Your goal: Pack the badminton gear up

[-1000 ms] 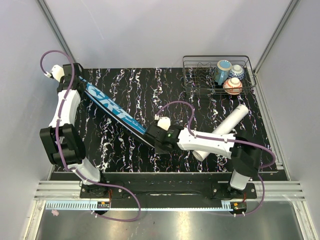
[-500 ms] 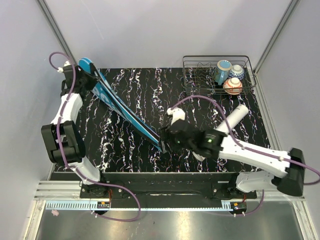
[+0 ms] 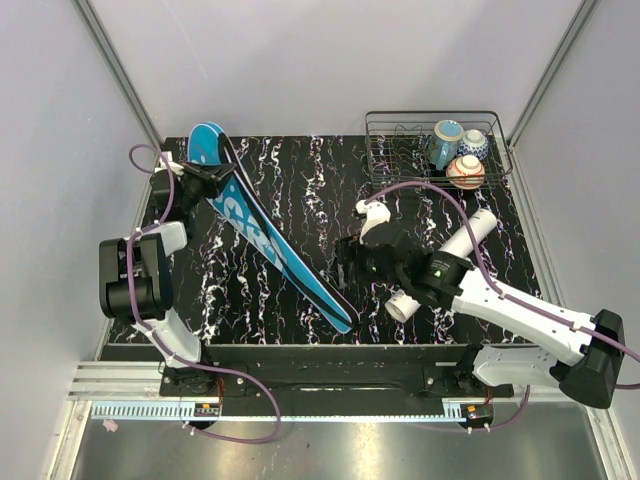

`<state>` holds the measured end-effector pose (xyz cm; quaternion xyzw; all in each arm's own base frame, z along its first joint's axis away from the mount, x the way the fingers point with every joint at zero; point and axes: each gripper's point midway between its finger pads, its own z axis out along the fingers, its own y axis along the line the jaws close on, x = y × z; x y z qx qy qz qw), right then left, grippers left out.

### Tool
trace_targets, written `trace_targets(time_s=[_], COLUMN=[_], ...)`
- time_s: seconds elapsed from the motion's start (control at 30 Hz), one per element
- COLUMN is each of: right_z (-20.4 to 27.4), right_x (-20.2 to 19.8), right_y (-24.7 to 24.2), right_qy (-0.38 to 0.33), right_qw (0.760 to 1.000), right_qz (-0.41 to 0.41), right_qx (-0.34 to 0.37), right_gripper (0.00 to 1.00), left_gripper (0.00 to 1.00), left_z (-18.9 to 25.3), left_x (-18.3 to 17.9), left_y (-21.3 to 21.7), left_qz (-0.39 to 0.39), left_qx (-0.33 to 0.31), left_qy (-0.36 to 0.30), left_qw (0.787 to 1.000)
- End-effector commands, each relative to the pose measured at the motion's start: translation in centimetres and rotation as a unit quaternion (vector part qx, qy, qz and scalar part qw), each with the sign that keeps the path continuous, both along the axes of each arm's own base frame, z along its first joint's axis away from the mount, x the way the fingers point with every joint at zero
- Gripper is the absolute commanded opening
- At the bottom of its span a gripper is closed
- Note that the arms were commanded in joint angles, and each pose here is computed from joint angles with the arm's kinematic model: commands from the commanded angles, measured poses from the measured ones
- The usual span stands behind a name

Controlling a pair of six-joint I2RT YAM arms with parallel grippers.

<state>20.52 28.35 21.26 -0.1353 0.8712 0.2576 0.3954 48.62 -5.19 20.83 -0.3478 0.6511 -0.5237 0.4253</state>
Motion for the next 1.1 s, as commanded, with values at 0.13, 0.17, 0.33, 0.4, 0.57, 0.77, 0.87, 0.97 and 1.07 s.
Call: trace_targets(time_s=[0.13,0.17,0.33,0.4,0.57,0.77,0.87,0.97,1.07], right_z=[0.7,0.6,1.1,0.9,0.7,4.2,7.5,11.4,15.3], right_x=[0.9,1.0,1.5,1.6,2.1,3.4,3.8,3.5,2.3], right_y=[1.8,1.8,1.2,0.9,0.2,-3.3,-6.6,-10.7,-14.7], right_qy=[-0.012,-0.014,-0.02,-0.02,-0.022,-0.102,-0.173,-0.249,-0.334], right_qw=[0.999,0.999,0.999,0.999,1.0,0.992,0.978,0.952,0.916], right_qz=[0.024,0.025,0.017,0.014,-0.007,-0.068,-0.112,-0.167,-0.199], right_qx=[0.026,0.022,0.023,0.021,0.017,0.021,0.029,0.06,0.097], right_gripper=[0.84,0.84,0.84,0.84,0.85,0.87,0.91,0.98,1.0], left_gripper=[0.38,0.47,0.81,0.82,0.8,0.8,0.88,0.98,0.99], left_z=[1.7,1.9,4.3,4.0,6.6,14.3,20.7,27.0,31.9], left_x=[0.4,0.5,0.6,0.0,-2.9,-7.5,-10.9,-14.9,-19.5], left_y=[-2.0,-2.4,-2.1,-1.6,-1.0,-3.4,-5.1,-6.3,-8.4], left_qz=[-0.044,-0.045,-0.031,-0.016,-0.001,-0.03,-0.036,-0.037,-0.058], left_qx=[0.037,0.041,0.119,0.142,0.188,0.233,0.263,0.263,0.243], left_qy=[-0.009,-0.011,-0.018,0.008,-0.011,-0.132,-0.232,-0.35,-0.448], left_qw=[0.998,0.998,0.992,0.99,0.982,0.963,0.936,0.899,0.859])
